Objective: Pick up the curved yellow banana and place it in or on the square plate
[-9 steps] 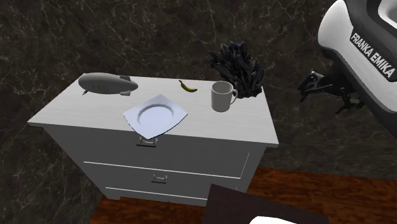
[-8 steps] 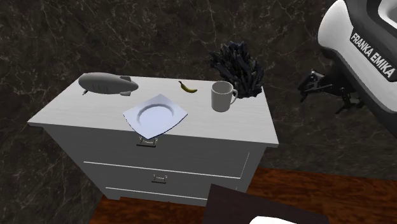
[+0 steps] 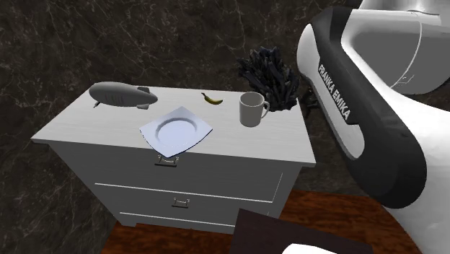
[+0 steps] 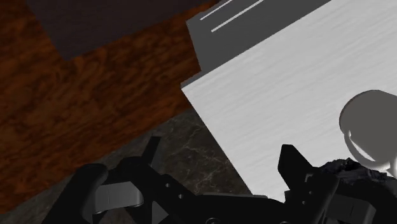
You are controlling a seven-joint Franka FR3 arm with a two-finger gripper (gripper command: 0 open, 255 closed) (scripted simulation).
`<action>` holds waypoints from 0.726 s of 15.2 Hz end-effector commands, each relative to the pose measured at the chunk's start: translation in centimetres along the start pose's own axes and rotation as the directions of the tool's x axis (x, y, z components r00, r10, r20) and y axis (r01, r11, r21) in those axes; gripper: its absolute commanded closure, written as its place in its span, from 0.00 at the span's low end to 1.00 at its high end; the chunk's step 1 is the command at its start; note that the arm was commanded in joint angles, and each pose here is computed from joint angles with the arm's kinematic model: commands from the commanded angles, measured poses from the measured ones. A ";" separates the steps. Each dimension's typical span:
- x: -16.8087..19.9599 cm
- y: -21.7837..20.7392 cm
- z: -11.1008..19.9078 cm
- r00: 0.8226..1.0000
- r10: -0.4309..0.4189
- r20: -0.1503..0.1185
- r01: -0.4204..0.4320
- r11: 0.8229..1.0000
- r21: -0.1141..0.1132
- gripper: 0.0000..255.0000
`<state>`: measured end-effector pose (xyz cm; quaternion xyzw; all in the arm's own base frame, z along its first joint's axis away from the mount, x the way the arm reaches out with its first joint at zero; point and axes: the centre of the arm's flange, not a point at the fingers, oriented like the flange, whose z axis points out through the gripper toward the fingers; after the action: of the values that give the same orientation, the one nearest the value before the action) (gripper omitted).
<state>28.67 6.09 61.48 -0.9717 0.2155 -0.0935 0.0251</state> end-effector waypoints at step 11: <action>-6.1 -14.8 3.5 0.906 0.423 -0.008 -0.423 0.905 -0.052 0.00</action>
<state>29.42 20.71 58.81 -0.9110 0.4040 -0.0805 0.0192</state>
